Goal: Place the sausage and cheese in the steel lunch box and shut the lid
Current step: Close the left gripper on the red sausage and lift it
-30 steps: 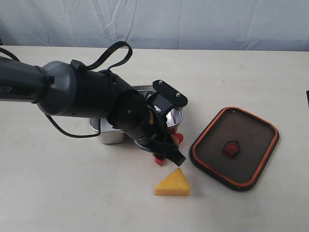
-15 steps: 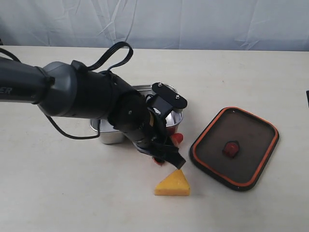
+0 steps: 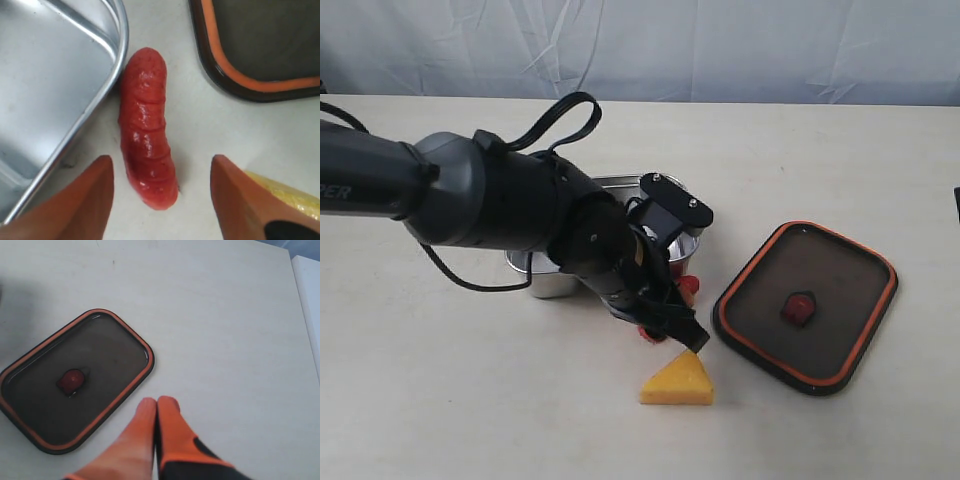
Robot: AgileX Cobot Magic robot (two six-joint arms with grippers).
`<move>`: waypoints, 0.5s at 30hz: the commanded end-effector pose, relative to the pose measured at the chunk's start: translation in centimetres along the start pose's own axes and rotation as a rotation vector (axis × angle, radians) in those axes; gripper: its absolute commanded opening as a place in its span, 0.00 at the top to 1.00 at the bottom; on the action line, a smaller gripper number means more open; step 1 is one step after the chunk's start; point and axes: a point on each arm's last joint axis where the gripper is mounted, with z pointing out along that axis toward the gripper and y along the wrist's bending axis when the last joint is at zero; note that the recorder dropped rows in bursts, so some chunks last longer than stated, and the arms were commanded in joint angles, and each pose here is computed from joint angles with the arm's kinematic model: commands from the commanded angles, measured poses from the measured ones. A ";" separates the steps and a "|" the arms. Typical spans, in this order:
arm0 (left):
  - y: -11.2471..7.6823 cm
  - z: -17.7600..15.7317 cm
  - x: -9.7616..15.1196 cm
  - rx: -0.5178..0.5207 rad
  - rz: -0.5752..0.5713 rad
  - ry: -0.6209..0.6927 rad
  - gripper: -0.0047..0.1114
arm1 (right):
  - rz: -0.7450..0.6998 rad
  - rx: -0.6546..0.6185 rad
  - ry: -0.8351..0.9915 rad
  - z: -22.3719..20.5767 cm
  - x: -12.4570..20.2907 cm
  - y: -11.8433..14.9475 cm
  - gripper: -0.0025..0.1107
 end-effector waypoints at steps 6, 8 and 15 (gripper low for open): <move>-0.3 2.0 0.7 0.003 -0.003 0.040 0.49 | 0.005 0.002 -0.002 -0.2 0.0 -0.2 0.98; -0.3 2.1 0.7 0.002 -0.001 0.039 0.49 | 0.006 -0.001 0.001 -0.2 0.0 -0.1 0.98; -0.2 2.2 -0.1 0.006 -0.011 -0.050 0.49 | 0.005 -0.003 0.002 -0.2 0.1 -0.1 0.98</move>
